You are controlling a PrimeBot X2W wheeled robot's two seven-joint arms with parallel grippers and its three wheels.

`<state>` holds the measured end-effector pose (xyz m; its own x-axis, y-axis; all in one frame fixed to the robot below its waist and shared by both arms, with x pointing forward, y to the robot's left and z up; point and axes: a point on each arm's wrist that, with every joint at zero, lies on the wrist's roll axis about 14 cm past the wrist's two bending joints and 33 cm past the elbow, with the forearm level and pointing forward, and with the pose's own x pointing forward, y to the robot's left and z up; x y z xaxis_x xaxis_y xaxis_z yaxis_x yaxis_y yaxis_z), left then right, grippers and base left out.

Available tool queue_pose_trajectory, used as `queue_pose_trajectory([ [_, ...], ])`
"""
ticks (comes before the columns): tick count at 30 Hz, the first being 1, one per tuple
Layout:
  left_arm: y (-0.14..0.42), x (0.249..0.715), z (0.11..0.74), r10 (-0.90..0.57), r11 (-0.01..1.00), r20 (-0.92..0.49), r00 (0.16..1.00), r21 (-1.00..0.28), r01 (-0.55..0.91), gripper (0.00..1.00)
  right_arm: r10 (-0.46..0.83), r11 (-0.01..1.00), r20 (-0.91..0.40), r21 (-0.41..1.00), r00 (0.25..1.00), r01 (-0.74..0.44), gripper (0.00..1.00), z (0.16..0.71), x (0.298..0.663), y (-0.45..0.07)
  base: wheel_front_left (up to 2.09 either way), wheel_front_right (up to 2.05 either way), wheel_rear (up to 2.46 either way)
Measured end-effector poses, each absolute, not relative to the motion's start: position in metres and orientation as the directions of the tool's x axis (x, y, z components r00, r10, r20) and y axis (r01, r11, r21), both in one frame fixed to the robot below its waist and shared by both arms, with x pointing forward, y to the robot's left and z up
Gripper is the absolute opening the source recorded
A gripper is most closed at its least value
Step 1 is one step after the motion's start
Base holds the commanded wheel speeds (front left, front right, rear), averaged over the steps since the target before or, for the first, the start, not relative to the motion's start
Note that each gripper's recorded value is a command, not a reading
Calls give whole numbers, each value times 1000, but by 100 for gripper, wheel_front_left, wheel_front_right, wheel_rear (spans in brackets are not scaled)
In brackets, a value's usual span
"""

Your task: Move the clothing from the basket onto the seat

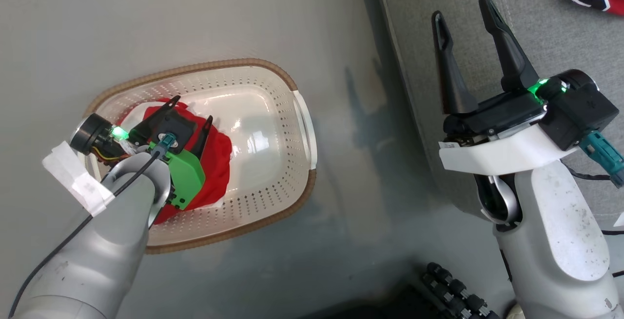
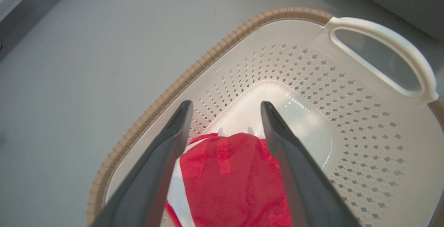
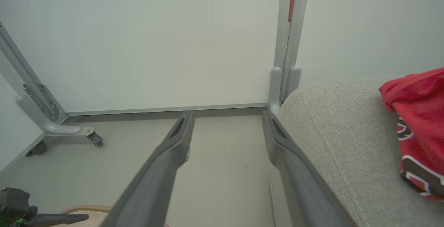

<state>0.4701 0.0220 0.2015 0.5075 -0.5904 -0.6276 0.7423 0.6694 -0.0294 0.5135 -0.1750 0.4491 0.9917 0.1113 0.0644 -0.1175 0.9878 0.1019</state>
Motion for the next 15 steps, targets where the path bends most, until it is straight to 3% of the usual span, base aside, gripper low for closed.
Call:
queue_pose_trajectory([
  [15, 32, 439, 102, -536, 504, -803, 261, -56, 862, 100, 98, 992, -49, 85, 994, -94, 100, 390, 521, -186, 0, 0, 0],
])
